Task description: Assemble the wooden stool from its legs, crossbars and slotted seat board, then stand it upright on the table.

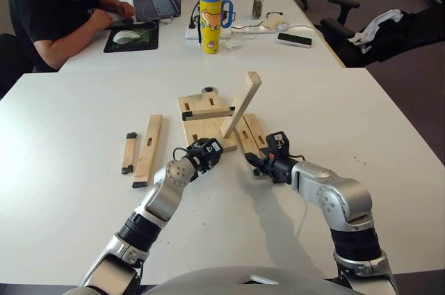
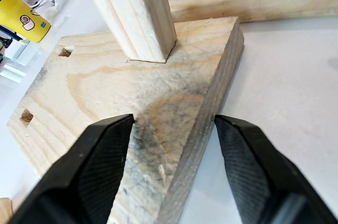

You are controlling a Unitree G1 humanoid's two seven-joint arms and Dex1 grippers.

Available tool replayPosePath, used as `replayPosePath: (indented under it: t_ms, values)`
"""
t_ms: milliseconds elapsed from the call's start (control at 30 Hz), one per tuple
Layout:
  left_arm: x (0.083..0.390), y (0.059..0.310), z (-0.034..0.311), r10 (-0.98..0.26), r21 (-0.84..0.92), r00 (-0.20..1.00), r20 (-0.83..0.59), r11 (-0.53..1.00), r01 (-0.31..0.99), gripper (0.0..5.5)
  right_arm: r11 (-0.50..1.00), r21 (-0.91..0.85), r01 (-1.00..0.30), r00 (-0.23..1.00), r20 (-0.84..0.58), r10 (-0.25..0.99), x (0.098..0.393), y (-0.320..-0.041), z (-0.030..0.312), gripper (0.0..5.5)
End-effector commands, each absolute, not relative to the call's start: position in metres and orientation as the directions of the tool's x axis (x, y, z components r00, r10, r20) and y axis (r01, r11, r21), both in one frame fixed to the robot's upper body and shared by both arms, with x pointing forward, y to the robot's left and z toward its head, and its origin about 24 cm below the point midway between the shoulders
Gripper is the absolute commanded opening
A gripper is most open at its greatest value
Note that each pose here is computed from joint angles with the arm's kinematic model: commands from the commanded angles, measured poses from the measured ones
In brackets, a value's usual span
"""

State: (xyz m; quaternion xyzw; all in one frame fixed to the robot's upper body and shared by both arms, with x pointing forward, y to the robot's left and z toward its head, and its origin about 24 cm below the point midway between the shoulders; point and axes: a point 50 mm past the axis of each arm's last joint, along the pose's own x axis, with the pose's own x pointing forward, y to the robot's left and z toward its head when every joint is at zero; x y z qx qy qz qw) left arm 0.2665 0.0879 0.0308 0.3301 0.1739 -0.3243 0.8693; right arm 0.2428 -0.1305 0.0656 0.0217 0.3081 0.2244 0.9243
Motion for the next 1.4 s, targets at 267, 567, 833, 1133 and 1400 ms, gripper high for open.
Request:
replayPosePath:
  t_ms: [267,567,833,1133,1400]
  values:
    - [0.248,0.112,-0.014,-0.324,0.363,0.617,-0.718,0.582,0.728,2.84,0.899,0.139,-0.416,0.659,-0.635,0.403,0.246,-0.114,0.055,2.9]
    - [0.248,0.106,-0.014,-0.347,0.347,0.603,-0.719,0.573,0.743,2.84,0.936,0.018,-0.352,0.673,-0.69,0.267,0.252,-0.112,0.052,2.9]
    - [0.247,0.094,-0.01,-0.388,0.288,0.585,-0.712,0.599,0.747,2.84,0.942,0.013,-0.335,0.699,-0.668,0.257,0.265,-0.109,0.055,2.9]
    - [0.25,0.095,-0.003,-0.405,0.312,0.603,-0.687,0.585,0.749,2.84,0.958,0.108,-0.265,0.801,-0.529,0.282,0.276,-0.111,0.076,2.09]
    - [0.254,0.093,0.011,-0.476,0.312,0.612,-0.631,0.566,0.763,2.84,0.977,0.122,-0.177,0.963,-0.184,0.198,0.293,-0.133,0.123,2.09]
